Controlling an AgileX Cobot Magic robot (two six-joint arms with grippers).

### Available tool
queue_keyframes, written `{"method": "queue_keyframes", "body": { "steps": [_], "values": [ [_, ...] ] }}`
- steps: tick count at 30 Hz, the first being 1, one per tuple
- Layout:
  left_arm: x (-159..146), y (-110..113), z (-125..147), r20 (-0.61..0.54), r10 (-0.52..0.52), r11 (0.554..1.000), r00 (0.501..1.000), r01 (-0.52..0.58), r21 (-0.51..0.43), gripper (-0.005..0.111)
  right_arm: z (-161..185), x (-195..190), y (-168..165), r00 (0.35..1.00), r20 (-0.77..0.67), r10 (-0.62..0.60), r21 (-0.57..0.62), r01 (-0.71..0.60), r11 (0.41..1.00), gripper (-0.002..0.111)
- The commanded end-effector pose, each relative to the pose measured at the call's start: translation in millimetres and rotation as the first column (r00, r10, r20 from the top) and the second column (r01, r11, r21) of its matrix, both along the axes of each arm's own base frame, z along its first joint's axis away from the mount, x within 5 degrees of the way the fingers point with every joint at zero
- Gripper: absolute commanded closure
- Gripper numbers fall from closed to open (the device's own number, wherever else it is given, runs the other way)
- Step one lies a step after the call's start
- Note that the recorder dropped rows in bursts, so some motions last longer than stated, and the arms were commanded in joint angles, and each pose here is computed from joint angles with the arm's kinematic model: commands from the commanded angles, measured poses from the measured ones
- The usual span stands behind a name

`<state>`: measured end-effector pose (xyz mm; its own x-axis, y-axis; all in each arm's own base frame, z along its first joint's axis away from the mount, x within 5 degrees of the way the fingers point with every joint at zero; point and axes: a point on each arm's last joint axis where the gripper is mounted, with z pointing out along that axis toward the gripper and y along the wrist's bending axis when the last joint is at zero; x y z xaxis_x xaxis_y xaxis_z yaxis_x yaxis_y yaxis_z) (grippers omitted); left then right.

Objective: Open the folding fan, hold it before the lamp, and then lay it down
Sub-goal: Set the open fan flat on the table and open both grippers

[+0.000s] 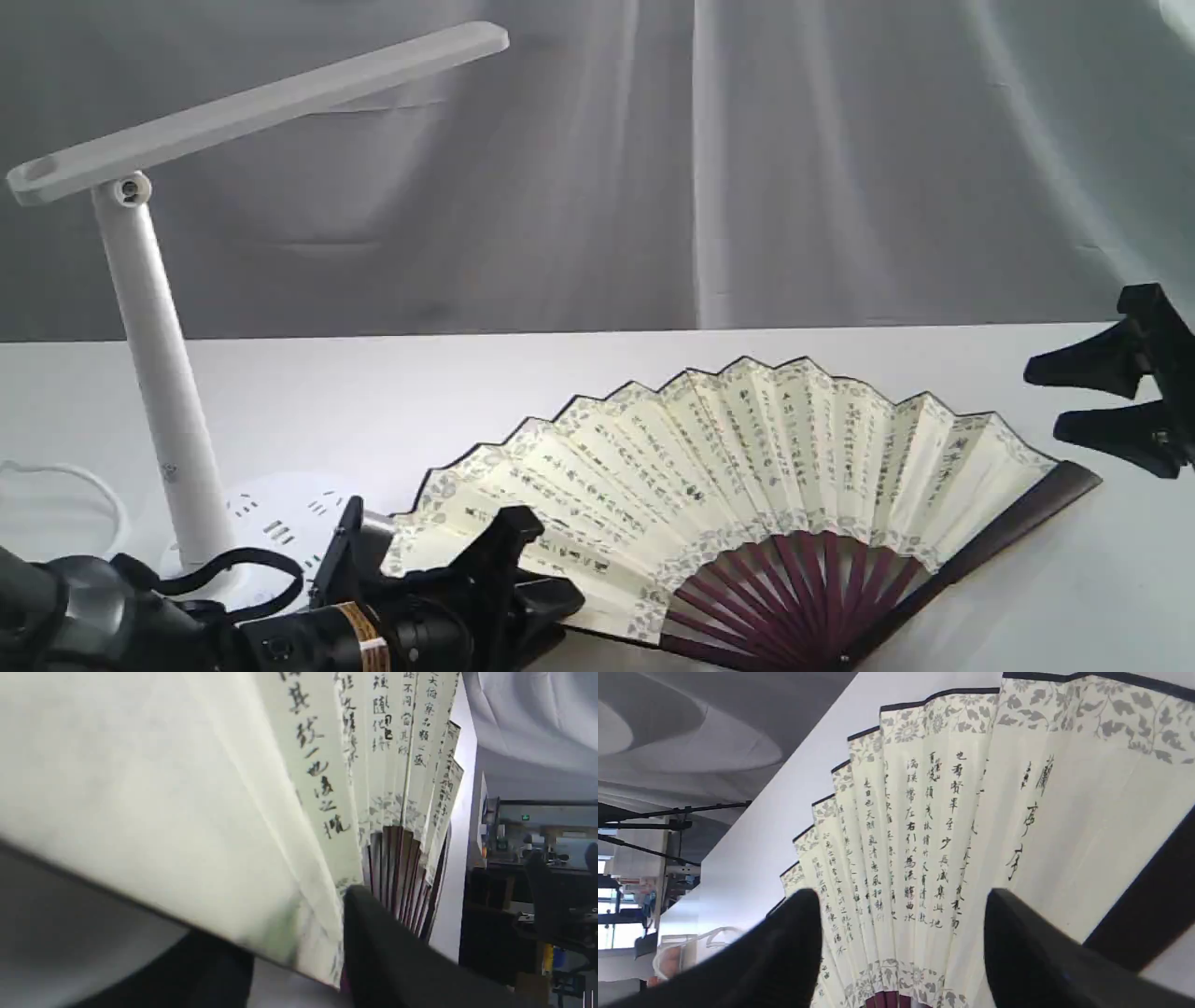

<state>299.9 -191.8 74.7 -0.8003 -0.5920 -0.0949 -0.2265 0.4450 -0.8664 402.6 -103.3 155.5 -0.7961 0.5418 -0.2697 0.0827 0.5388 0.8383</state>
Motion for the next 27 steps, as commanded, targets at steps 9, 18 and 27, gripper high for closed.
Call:
{"method": "queue_keyframes", "body": {
  "steps": [9, 18, 27],
  "values": [
    [-2.6, 1.9, 4.2, 0.020, -0.107, 0.992, 0.994, 0.108, -0.060, 0.039, 4.9, 0.4, 2.3, 1.000, 0.021, 0.018, -0.028, -0.018, 0.999, 0.056],
    [0.8, 24.4, 29.8, 0.058, -0.211, 0.976, 0.976, 0.208, 0.067, 0.040, 5.0, 0.2, 2.6, 0.999, 0.026, 0.025, -0.030, -0.024, 0.999, 0.056],
    [-2.0, 34.3, 67.9, 0.133, -0.248, 0.948, 0.960, 0.211, 0.240, 0.040, 6.2, -1.0, 4.5, 0.999, 0.028, 0.045, -0.011, -0.045, 0.999, 0.056]
  ]
}}
